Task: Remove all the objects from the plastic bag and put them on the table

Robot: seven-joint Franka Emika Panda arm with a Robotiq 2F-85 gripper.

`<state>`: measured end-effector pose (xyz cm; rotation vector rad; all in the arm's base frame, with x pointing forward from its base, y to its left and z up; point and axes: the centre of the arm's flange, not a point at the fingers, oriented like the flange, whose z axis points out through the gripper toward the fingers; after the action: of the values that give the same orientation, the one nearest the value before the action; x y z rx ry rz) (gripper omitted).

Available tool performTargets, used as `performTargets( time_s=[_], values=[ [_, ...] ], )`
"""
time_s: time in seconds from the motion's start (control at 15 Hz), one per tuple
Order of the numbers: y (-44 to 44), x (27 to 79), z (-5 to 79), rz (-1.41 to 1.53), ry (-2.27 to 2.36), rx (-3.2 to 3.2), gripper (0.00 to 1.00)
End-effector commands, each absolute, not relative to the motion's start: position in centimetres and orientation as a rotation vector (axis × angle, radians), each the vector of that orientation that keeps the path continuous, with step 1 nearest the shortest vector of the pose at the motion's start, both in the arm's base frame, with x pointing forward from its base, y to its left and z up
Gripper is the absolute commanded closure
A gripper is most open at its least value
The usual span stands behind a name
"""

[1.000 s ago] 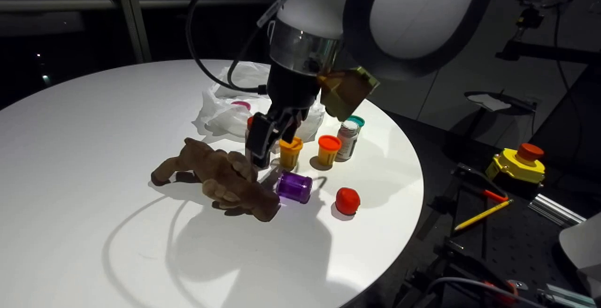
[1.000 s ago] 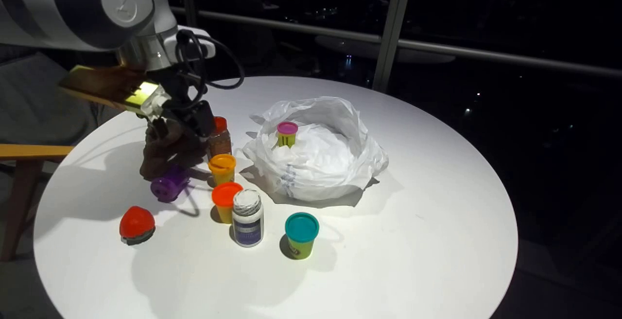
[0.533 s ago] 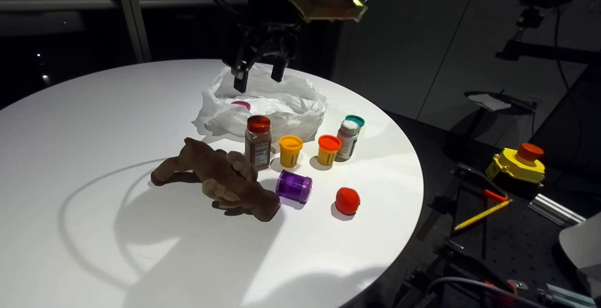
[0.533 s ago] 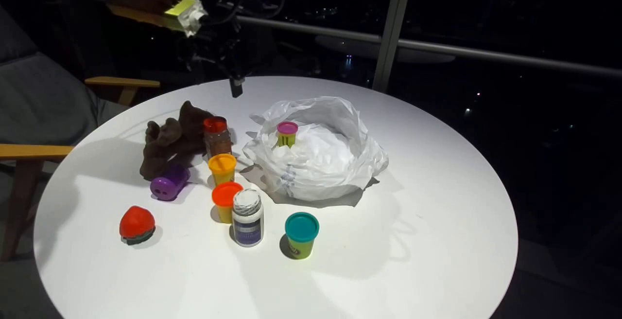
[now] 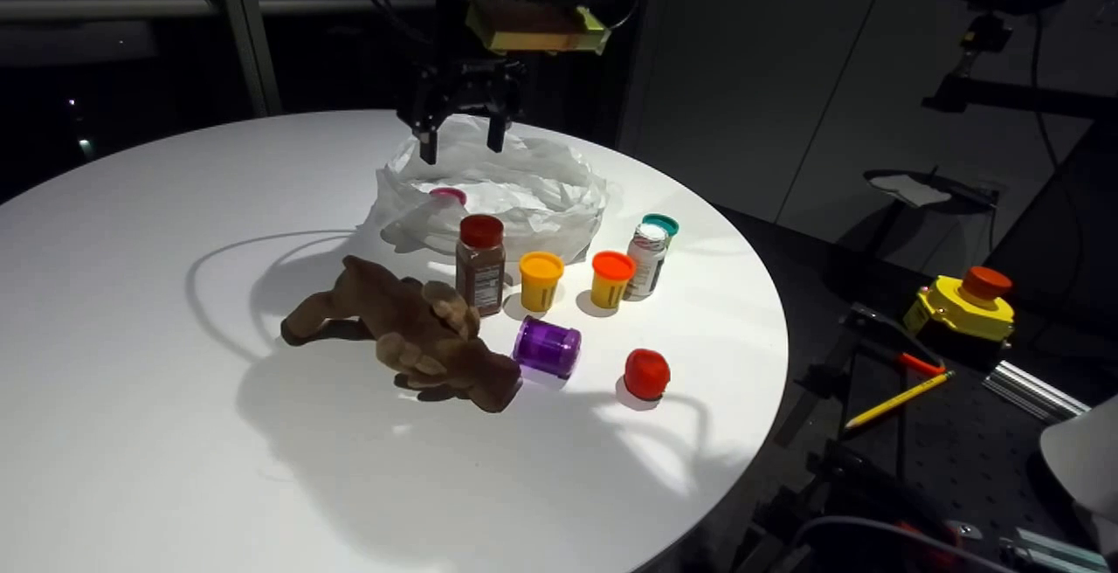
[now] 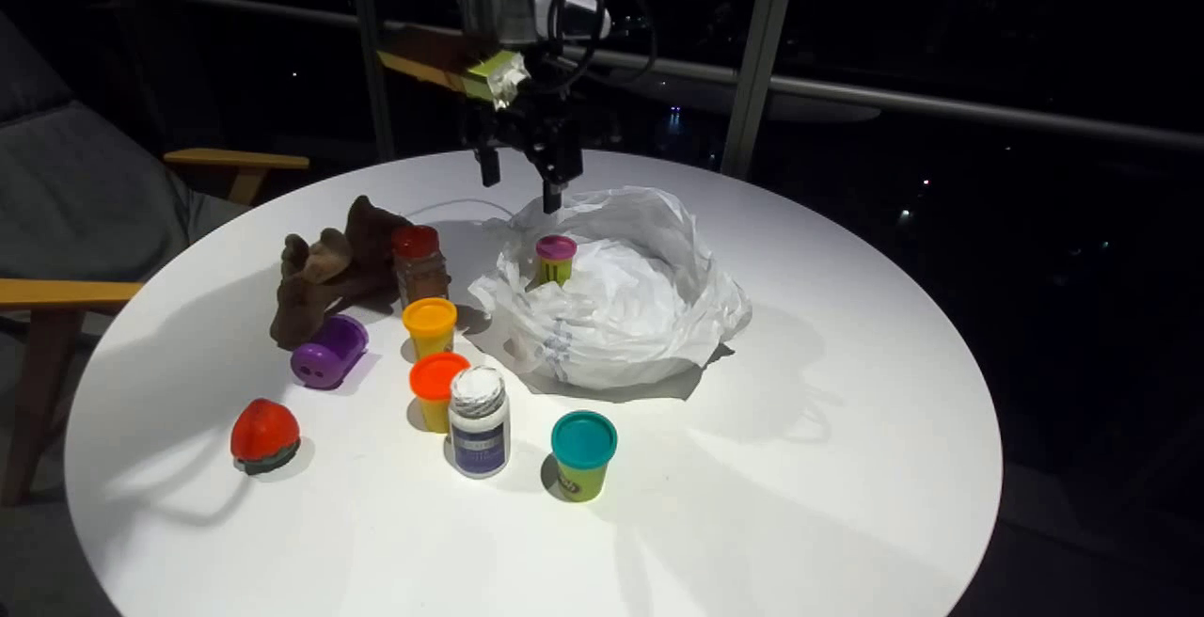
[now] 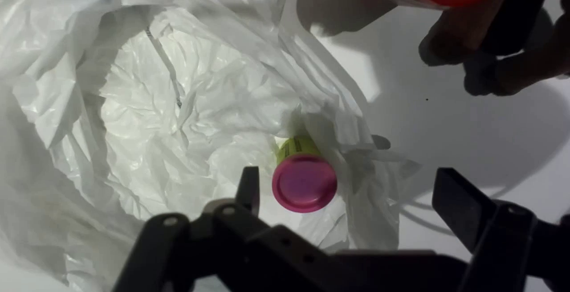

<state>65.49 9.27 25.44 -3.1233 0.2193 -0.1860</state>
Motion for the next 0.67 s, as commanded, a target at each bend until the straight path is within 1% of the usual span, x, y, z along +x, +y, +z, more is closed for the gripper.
performTargets(
  time_s=[0.0,0.33,0.6],
  values=[
    [8.8,70.0,23.2,-0.193,0.460,-3.058,0.00],
    [7.9,71.6,22.5,-0.378,0.743,-2.932,0.00],
    [7.4,71.4,22.1,-0.463,0.936,-2.912,0.00]
  ],
)
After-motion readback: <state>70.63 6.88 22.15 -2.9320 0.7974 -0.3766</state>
